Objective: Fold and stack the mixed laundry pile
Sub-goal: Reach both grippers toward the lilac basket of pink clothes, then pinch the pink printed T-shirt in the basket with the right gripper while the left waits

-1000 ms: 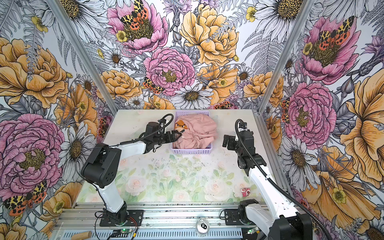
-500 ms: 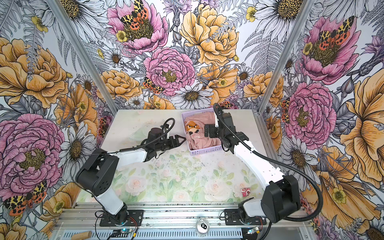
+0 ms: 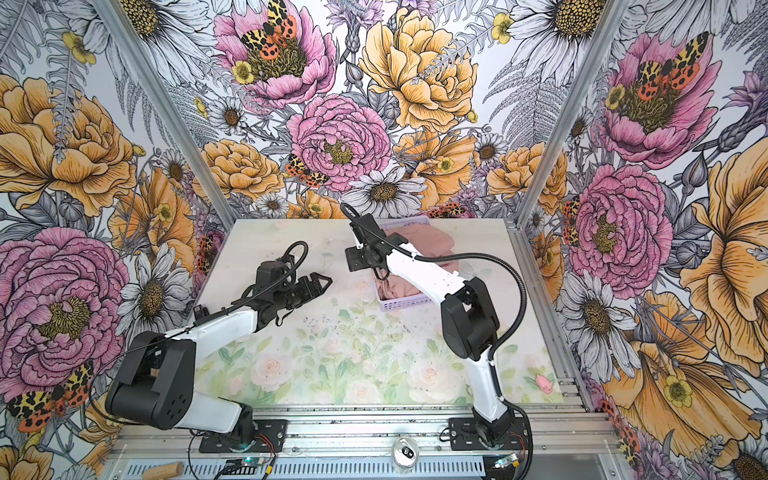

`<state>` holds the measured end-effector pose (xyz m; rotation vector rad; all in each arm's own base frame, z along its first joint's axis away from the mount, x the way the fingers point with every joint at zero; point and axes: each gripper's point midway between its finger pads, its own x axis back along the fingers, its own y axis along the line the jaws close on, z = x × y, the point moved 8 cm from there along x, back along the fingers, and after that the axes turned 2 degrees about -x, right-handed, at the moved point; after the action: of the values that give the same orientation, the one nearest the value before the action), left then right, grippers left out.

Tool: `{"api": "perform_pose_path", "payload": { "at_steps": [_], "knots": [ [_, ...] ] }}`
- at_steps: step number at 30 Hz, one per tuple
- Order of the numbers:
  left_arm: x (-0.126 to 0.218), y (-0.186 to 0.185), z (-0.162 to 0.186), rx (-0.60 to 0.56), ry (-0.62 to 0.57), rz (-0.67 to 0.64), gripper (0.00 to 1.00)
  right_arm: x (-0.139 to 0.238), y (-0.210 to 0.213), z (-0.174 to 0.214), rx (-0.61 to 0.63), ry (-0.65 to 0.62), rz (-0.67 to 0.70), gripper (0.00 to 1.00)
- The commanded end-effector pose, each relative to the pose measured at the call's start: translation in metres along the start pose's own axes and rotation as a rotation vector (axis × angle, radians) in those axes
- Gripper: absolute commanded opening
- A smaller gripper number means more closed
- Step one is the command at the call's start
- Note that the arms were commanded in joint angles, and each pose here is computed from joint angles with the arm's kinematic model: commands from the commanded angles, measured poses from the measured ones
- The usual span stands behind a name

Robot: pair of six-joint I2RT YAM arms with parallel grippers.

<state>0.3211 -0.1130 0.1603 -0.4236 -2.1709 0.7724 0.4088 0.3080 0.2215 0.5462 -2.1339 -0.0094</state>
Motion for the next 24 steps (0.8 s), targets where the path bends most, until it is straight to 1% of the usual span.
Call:
{"api": "perform_pose_path", "payload": {
  "at_steps": [1, 6, 12, 20, 24],
  "knots": [
    [0.007, 0.004, -0.002, -0.027, -0.02, -0.028, 0.88, -0.002, -0.004, -0.006, -0.027, 0.037, 0.046, 0.53],
    [0.01, 0.008, -0.002, -0.023, -0.023, -0.039, 0.88, -0.017, -0.01, -0.006, -0.024, 0.057, 0.123, 0.48],
    [0.009, 0.012, 0.0, -0.019, -0.015, -0.052, 0.88, -0.031, -0.021, -0.004, -0.018, 0.073, 0.194, 0.46],
    [0.007, 0.015, 0.003, -0.014, -0.006, -0.064, 0.88, -0.054, -0.029, 0.006, -0.022, 0.118, 0.226, 0.43],
    [0.005, 0.016, 0.003, -0.013, -0.001, -0.067, 0.88, -0.062, -0.033, 0.009, -0.024, 0.124, 0.257, 0.38]
  ]
}}
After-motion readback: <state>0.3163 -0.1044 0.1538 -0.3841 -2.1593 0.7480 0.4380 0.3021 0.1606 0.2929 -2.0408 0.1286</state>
